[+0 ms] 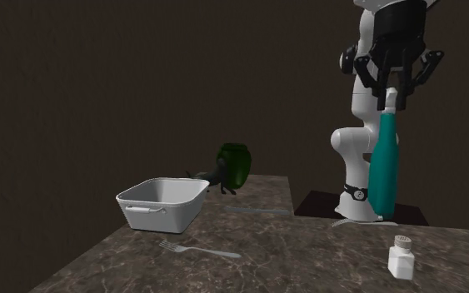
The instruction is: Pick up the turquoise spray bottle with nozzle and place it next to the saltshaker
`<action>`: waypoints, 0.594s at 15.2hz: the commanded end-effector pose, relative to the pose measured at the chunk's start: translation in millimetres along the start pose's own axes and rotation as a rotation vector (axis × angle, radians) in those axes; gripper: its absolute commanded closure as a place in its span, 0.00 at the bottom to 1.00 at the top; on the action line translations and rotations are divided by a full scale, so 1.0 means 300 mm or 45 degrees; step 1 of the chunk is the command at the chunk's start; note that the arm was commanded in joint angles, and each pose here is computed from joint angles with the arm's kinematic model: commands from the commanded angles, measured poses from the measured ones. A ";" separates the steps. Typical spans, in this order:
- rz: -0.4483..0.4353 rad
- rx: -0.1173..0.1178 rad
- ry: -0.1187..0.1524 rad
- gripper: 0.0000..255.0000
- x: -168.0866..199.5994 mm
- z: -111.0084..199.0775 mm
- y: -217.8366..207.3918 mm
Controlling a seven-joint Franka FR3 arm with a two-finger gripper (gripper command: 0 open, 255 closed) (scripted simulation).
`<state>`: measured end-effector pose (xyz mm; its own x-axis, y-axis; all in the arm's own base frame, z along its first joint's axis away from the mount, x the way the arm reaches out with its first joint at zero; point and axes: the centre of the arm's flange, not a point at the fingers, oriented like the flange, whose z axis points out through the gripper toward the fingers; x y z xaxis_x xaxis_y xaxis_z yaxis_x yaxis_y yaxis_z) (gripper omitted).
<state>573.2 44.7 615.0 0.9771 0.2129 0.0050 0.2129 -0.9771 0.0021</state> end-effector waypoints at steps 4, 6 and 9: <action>0.000 0.000 0.001 1.00 -0.001 0.090 0.002; 0.000 0.000 0.001 1.00 -0.001 0.125 0.001; 0.000 0.000 0.001 1.00 -0.001 0.178 0.001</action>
<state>572.3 43.8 567.1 0.9770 0.2131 0.0048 0.2131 -0.9770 0.0021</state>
